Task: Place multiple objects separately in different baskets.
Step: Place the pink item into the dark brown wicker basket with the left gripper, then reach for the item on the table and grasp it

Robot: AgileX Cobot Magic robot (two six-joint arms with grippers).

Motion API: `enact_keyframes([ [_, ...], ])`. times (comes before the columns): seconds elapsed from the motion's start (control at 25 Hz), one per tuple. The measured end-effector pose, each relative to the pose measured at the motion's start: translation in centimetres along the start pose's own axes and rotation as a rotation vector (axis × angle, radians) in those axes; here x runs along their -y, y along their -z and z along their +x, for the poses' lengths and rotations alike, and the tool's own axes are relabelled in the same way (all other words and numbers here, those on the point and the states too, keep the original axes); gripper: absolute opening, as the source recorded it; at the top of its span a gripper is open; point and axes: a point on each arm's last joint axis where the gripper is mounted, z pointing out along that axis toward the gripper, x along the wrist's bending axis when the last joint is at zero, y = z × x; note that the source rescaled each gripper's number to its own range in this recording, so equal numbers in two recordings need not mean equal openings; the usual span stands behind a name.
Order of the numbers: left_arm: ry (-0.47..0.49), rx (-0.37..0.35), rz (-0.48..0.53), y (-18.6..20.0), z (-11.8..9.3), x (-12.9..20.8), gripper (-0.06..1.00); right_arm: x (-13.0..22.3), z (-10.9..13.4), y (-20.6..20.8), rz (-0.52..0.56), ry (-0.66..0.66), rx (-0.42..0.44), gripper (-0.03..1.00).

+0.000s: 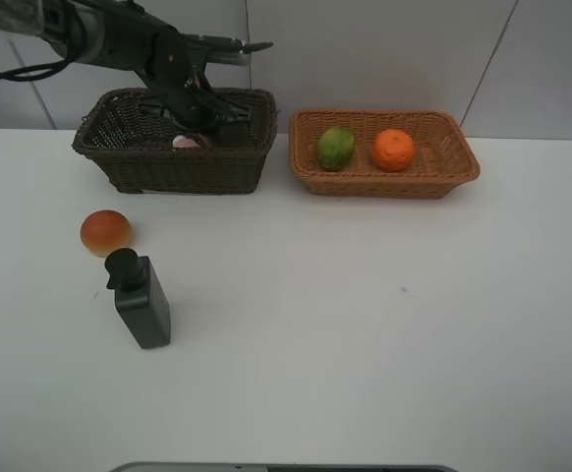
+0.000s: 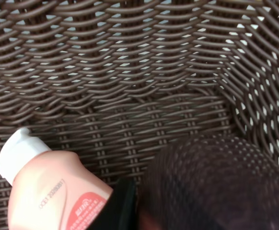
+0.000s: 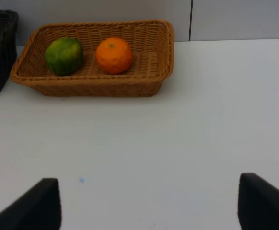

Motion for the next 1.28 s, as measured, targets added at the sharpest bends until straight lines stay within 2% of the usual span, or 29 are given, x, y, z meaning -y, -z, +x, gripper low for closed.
enact_keyframes([
  [0.08, 0.006, 0.002, 0.002, 0.0, 0.0, 0.0, 0.01, 0.0, 0.0, 0.0, 0.0, 0.0, 0.0, 0.55],
  [0.16, 0.008, -0.002, 0.014, 0.0, 0.0, 0.1, 0.1, 0.0, 0.0, 0.0, 0.0, 0.0, 0.0, 0.55],
  [0.2, 0.008, -0.006, 0.022, 0.0, 0.1, 0.2, 0.19, 0.0, 0.0, 0.0, 0.0, 0.0, 0.0, 0.55],
  [0.36, 0.006, -0.013, 0.043, 0.0, 0.0, 0.4, 0.79, 0.0, 0.0, 0.0, 0.0, 0.0, 0.0, 0.55],
  [0.4, 0.005, -0.014, 0.047, 0.1, 0.0, 0.4, 0.89, 0.0, 0.0, 0.0, 0.0, 0.0, 0.0, 0.55],
  [0.48, 0.006, -0.014, 0.036, 0.6, 0.0, 0.0, 0.98, 0.0, 0.0, 0.0, 0.0, 0.0, 0.0, 0.55],
  [0.8, 0.014, -0.029, 0.004, 4.9, 0.2, -2.4, 1.0, 0.0, 0.0, 0.0, 0.0, 0.0, 0.0, 0.55],
  [0.92, 0.016, -0.047, 0.024, 7.1, 0.2, -3.0, 1.0, 0.0, 0.0, 0.0, 0.0, 0.0, 0.0, 0.55],
  [1.16, -0.039, -0.061, 0.1, 10.8, -1.5, -3.1, 1.0, 0.0, 0.0, 0.0, 0.0, 0.0, -0.001, 0.55],
  [1.28, -0.094, -0.05, 0.157, 12.8, -3.2, -2.7, 1.0, 0.0, 0.0, 0.0, 0.0, 0.0, -0.001, 0.55],
])
